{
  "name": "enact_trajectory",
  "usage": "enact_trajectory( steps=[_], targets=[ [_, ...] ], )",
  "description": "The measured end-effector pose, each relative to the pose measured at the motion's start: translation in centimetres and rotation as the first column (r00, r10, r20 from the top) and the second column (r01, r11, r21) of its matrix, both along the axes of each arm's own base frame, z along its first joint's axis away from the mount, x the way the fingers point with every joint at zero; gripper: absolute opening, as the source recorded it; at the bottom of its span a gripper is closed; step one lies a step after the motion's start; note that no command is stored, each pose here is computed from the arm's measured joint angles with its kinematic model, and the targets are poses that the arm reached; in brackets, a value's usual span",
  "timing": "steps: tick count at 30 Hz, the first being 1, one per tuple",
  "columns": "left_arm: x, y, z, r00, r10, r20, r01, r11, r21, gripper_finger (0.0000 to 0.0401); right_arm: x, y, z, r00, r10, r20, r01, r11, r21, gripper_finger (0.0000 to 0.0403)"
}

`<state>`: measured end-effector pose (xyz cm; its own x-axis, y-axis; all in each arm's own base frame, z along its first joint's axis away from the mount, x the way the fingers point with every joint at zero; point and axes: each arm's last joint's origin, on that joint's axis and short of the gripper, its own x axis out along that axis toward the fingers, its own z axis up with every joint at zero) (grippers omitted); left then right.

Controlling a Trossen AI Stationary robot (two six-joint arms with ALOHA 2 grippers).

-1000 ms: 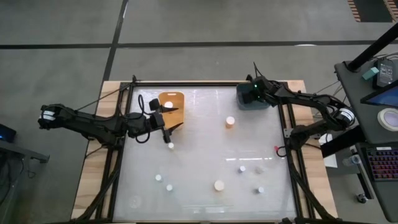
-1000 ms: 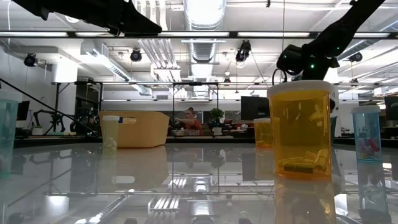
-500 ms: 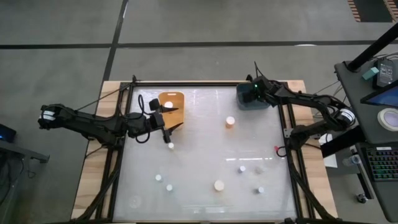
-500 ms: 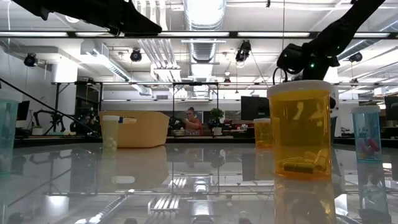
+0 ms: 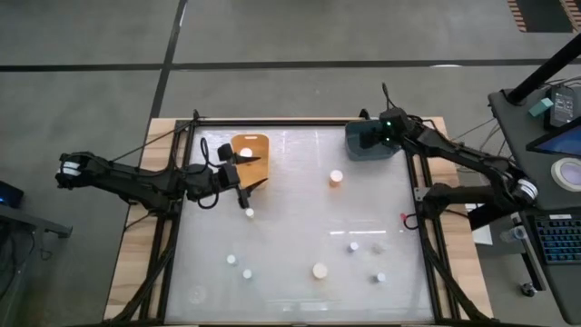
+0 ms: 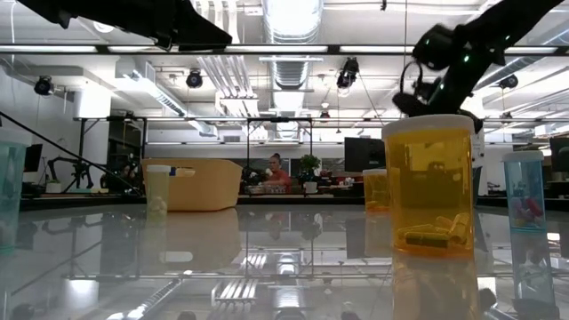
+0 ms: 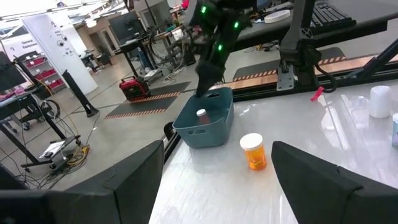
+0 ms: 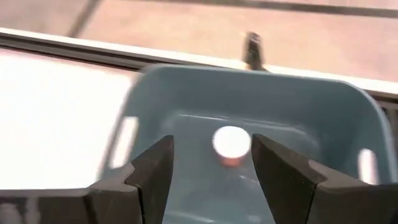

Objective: Pick and place medicine bottles into bin by pill shape (circle, oval)
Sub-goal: Put the peach bottle pill into the blue bin

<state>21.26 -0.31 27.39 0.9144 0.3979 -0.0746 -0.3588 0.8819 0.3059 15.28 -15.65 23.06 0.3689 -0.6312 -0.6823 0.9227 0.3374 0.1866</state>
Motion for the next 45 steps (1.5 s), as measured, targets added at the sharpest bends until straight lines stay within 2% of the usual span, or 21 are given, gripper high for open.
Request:
enact_trajectory(
  steps=[5, 11, 14, 17, 23, 30, 35, 41, 45],
  targets=[
    [0.0, 0.0, 0.2, 1.0, 0.0, 0.024, 0.0, 1.0, -0.005, 0.0281, 0.3, 2.5, 2.1, 0.99, 0.124, 0.071, -0.118, 0.99, -0.082, 0.0205],
    [0.0, 0.0, 0.2, 0.999, 0.004, 0.045, -0.002, 0.999, -0.048, 0.0281, 1.2, 6.1, 3.6, 0.938, 0.333, 0.093, -0.315, 0.935, -0.161, 0.0193],
    [0.0, 0.0, 0.2, 0.998, 0.008, 0.061, -0.003, 0.996, -0.085, 0.0281, 1.8, 7.9, 4.0, 0.896, 0.436, 0.086, -0.415, 0.889, -0.194, 0.0187],
    [0.0, 0.0, 0.2, 0.996, 0.015, 0.091, 0.0, 0.986, -0.164, 0.0281, 2.3, 9.4, 4.2, 0.849, 0.521, 0.085, -0.494, 0.841, -0.218, 0.0181],
    [0.3, -0.5, -0.8, 0.995, 0.014, 0.098, 0.019, 0.943, -0.332, 0.0281, 3.3, 11.8, 4.7, 0.749, 0.658, 0.08, -0.616, 0.736, -0.283, 0.0178],
    [1.2, -1.8, -1.7, 0.994, -0.007, 0.105, 0.056, 0.883, -0.467, 0.0281, 4.0, 14.0, 5.2, 0.639, 0.765, 0.076, -0.69, 0.615, -0.382, 0.0176],
    [1.8, -3.0, -1.8, 0.995, -0.04, 0.095, 0.083, 0.853, -0.516, 0.0281, 4.3, 15.1, 4.8, 0.582, 0.809, 0.08, -0.708, 0.553, -0.439, 0.0175],
    [1.5, -4.8, -1.9, 0.99, -0.116, -0.079, 0.052, 0.825, -0.563, 0.0281, 4.3, 15.8, 4.0, 0.549, 0.834, 0.058, -0.739, 0.516, -0.433, 0.0174],
    [0.4, -6.2, -2.6, 0.937, -0.208, -0.281, 0.025, 0.842, -0.539, 0.0281, 4.2, 16.0, 3.6, 0.537, 0.842, 0.044, -0.751, 0.501, -0.43, 0.0173]
  ],
)
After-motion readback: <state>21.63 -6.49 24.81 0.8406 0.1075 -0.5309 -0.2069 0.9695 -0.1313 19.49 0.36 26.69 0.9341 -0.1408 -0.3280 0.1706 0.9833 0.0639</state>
